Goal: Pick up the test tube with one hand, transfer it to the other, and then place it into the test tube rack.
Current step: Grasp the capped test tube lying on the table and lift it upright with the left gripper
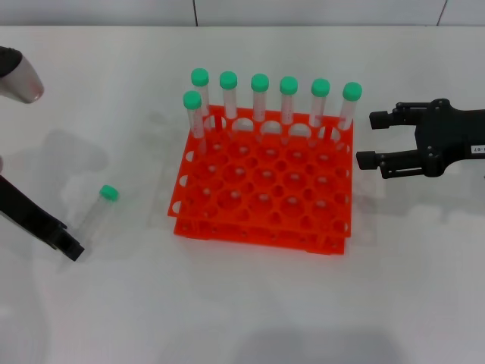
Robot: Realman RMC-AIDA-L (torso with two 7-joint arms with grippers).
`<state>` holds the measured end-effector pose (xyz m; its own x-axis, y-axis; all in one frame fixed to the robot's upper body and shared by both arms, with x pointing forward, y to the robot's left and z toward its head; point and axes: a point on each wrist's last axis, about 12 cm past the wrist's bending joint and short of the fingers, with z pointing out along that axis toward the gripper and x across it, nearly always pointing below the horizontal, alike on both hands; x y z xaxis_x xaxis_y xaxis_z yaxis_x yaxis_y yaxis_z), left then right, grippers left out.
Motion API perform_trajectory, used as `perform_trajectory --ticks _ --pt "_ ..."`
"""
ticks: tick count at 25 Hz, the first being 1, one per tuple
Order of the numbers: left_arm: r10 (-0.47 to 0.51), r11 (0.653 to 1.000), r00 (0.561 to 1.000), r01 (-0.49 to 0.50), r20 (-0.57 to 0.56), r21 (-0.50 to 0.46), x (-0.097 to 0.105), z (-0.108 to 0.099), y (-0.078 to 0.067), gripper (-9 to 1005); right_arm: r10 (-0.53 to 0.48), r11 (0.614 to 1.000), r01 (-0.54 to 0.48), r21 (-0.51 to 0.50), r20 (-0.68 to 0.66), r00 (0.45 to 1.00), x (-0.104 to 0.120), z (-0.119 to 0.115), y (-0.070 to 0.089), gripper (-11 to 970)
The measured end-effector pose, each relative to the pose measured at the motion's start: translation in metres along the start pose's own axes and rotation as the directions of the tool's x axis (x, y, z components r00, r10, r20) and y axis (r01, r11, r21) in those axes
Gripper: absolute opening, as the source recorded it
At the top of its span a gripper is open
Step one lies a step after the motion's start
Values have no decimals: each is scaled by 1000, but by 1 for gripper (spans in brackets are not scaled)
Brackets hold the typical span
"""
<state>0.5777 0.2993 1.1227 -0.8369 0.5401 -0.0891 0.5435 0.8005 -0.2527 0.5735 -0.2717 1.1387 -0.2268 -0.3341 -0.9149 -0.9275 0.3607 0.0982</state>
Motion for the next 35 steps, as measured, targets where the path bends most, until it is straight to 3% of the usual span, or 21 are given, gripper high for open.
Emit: perform_trajectory --ticks 26,35 --pt "19 1000 1000 -19 -1 -10 -3 2 -2 324 -4 1000 4 1 0 1000 -1 0 0 785" --pt "22 1000 1000 -22 10 -22 -6 2 -1 257 -4 1000 4 0 0 1000 -1 0 0 785"
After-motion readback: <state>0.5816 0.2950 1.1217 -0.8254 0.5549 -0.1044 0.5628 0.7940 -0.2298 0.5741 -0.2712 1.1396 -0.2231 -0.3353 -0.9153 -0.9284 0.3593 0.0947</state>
